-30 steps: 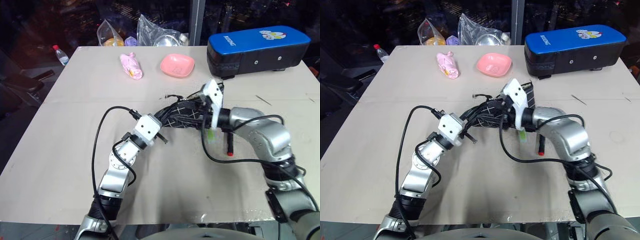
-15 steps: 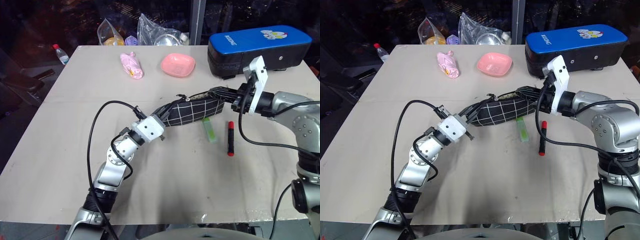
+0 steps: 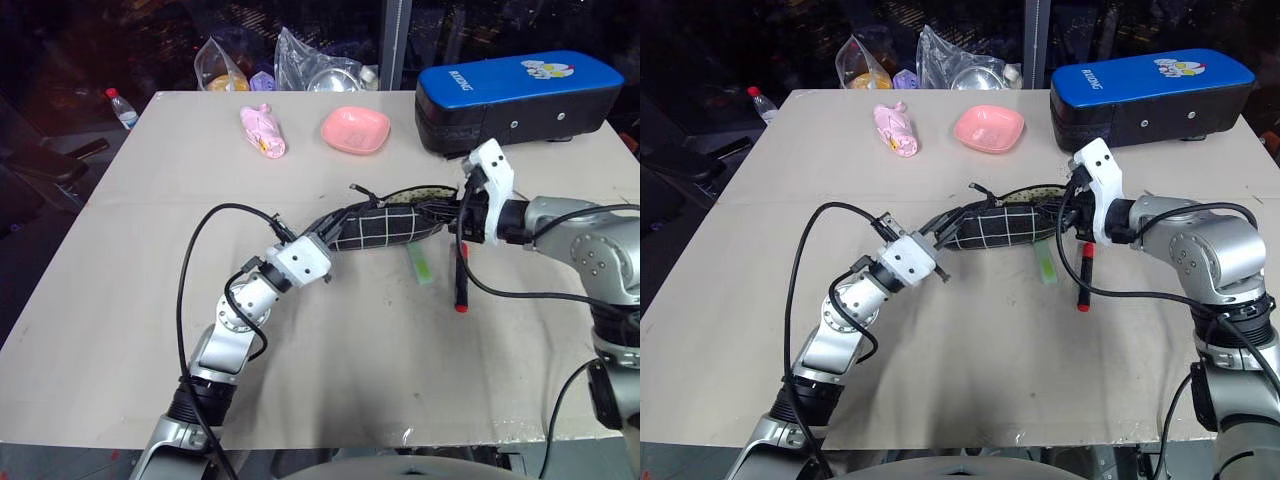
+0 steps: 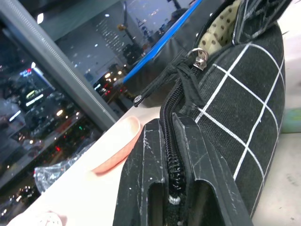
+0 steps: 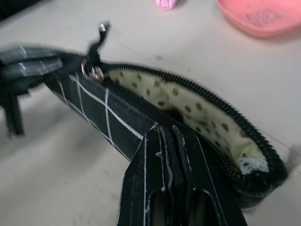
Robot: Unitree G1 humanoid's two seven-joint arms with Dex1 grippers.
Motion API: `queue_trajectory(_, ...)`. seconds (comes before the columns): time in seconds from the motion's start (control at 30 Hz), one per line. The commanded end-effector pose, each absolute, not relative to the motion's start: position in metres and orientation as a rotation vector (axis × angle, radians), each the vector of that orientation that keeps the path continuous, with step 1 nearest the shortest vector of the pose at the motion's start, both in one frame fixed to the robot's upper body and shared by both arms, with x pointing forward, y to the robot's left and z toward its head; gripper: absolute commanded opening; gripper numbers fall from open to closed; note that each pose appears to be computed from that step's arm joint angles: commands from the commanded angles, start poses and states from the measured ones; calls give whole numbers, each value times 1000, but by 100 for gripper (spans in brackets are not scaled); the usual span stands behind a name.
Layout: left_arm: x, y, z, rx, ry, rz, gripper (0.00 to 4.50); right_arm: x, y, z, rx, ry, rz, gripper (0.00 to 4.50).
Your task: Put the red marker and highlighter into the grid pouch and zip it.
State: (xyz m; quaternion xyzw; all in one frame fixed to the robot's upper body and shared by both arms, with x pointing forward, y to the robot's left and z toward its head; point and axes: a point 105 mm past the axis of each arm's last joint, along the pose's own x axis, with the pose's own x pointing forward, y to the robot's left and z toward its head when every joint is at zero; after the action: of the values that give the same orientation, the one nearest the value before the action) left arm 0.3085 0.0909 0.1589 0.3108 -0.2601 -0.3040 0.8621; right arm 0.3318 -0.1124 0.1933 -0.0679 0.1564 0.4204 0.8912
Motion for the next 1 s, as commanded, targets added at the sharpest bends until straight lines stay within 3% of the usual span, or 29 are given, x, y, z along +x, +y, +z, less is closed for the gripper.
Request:
queue_trajectory(0.03,306,92,166,669,-587,-630,0,331,-108,213,-106,267,894,5)
queue_trajectory(0.3,302,84,163,711,-616,-677,0,339,-113,206,-145,299,816,5)
queue_trajectory(0.73,297,76,161,839,-679,-712,0,353,-116,223,145,324,721,5)
queue_trajectory(1.0,296,76,165,895,-735,-688,0,352,-110,228,149,341,721,5)
